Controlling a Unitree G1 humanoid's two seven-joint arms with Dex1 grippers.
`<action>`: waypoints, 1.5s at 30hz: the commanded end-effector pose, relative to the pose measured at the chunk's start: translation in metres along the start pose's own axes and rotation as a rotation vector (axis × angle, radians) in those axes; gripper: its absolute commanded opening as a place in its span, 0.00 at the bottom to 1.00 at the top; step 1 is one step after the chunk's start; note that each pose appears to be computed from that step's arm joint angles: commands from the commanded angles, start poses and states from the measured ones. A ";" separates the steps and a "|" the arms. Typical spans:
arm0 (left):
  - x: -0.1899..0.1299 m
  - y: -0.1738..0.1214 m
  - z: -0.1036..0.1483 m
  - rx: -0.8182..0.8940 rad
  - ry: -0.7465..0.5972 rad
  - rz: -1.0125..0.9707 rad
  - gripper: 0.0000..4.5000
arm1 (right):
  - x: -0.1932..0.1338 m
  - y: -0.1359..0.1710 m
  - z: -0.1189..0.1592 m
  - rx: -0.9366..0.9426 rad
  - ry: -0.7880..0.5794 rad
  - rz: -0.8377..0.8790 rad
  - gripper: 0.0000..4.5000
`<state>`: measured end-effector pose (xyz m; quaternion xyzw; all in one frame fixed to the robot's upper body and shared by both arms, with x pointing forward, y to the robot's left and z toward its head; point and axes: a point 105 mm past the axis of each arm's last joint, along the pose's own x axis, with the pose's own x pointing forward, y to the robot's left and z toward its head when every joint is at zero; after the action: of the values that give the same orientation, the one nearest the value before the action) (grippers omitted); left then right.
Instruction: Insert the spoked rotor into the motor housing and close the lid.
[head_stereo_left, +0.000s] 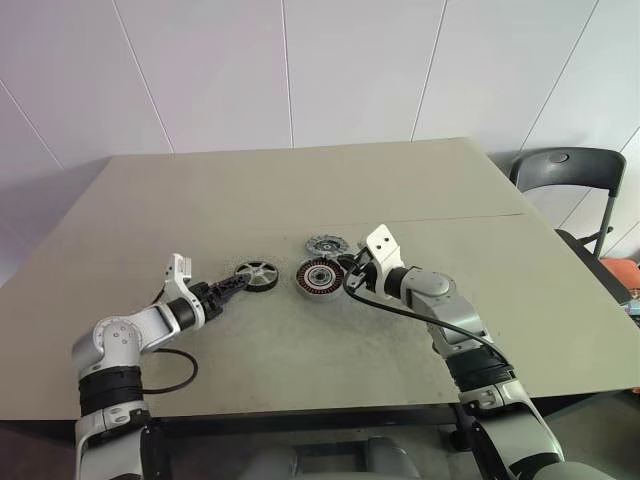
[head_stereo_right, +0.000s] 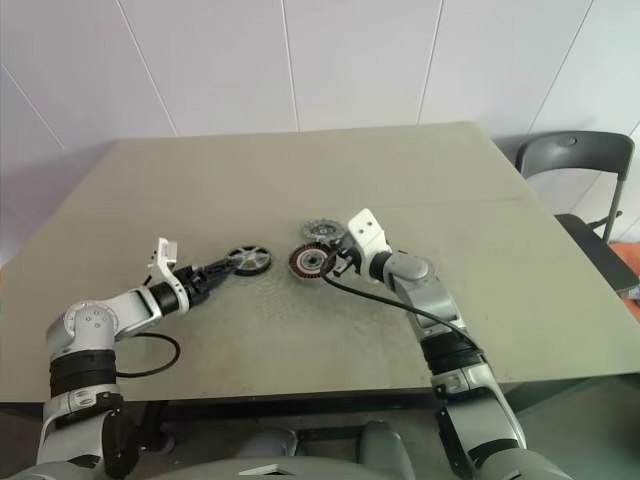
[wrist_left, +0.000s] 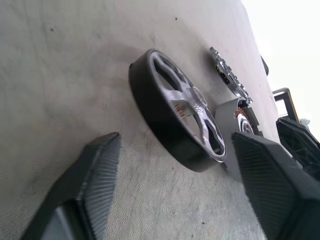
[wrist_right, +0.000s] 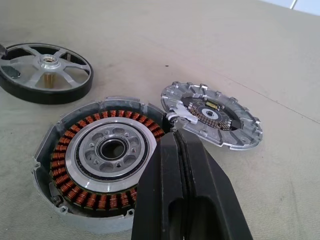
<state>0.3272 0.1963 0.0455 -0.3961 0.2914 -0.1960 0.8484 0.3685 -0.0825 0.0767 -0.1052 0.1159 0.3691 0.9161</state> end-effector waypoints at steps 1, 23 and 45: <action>-0.001 -0.009 0.012 -0.004 -0.042 -0.033 0.48 | 0.001 0.000 0.013 -0.035 -0.040 0.001 0.00; 0.015 -0.046 0.002 -0.068 0.021 -0.203 0.09 | -0.012 -0.004 0.012 0.052 -0.056 0.045 0.00; 0.069 -0.077 -0.018 -0.080 0.136 -0.251 0.09 | -0.043 0.001 -0.002 0.142 -0.023 0.083 0.00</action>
<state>0.3520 0.1011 0.0588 -0.4519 0.3259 -0.3026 0.7733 0.3358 -0.1125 0.0733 -0.0306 0.1621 0.3988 0.9021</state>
